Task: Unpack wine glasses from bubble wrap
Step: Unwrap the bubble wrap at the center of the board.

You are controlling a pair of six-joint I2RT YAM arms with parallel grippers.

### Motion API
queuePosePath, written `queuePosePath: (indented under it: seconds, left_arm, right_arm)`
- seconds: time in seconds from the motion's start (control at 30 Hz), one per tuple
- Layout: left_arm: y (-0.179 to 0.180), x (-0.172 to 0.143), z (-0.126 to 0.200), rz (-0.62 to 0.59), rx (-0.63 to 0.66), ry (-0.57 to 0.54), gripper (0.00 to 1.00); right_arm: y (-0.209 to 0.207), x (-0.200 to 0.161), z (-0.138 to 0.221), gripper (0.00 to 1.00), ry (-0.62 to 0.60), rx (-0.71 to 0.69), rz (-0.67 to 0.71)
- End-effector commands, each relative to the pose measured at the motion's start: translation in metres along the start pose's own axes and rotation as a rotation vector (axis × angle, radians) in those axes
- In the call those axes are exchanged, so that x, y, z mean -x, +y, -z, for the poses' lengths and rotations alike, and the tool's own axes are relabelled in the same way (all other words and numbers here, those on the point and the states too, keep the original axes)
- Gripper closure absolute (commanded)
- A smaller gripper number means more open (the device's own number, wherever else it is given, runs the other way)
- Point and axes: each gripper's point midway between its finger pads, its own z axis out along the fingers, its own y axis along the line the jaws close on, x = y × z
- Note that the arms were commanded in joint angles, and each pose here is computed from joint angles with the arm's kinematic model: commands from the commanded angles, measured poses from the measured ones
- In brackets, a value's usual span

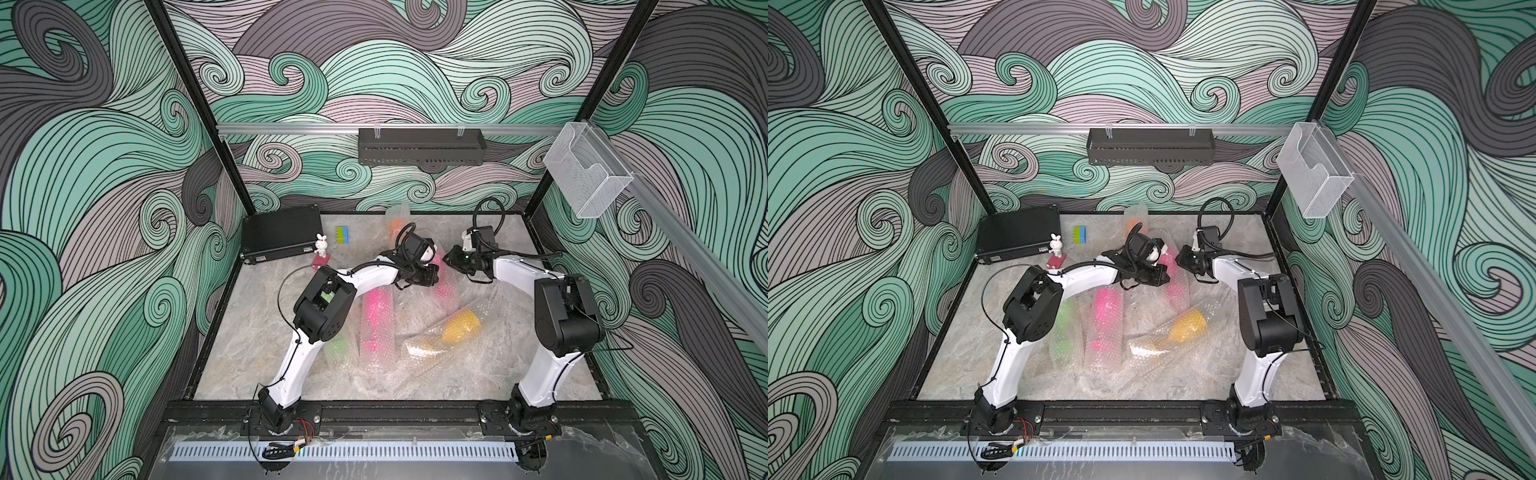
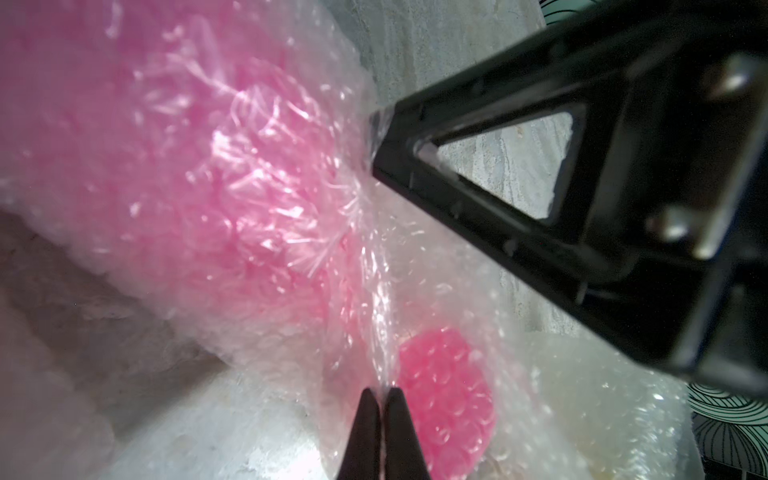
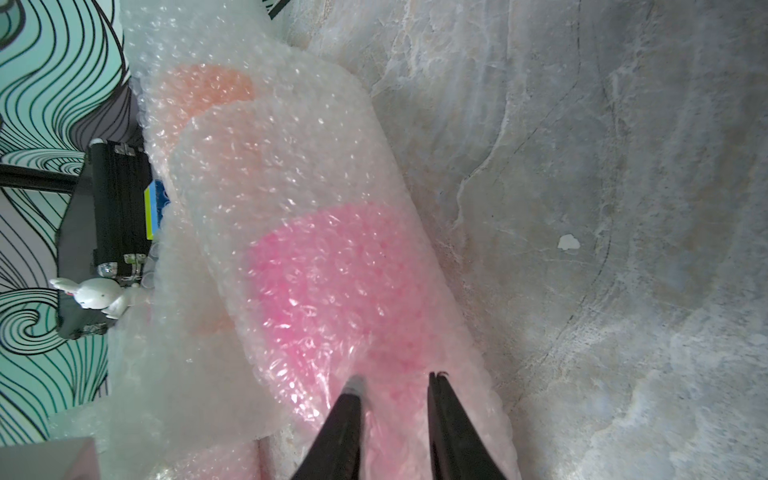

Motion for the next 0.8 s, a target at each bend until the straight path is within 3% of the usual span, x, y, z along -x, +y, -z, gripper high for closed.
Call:
queuePosePath:
  seconds: [0.0,0.47,0.77]
  left_arm:
    - [-0.010,-0.020,0.007,-0.012,-0.001,0.073,1.00]
    - [-0.009,-0.020,0.006,-0.020,-0.001,0.080,1.00]
    - [-0.021,0.000,0.014,-0.038,-0.025,0.048,1.00]
  right_arm:
    - [0.015,0.037,0.015,0.70,-0.115,0.083,-0.028]
    - [0.007,0.043,0.020,0.70,-0.120,0.091,-0.043]
    - [-0.011,0.016,0.010,0.70,-0.074,0.029,-0.012]
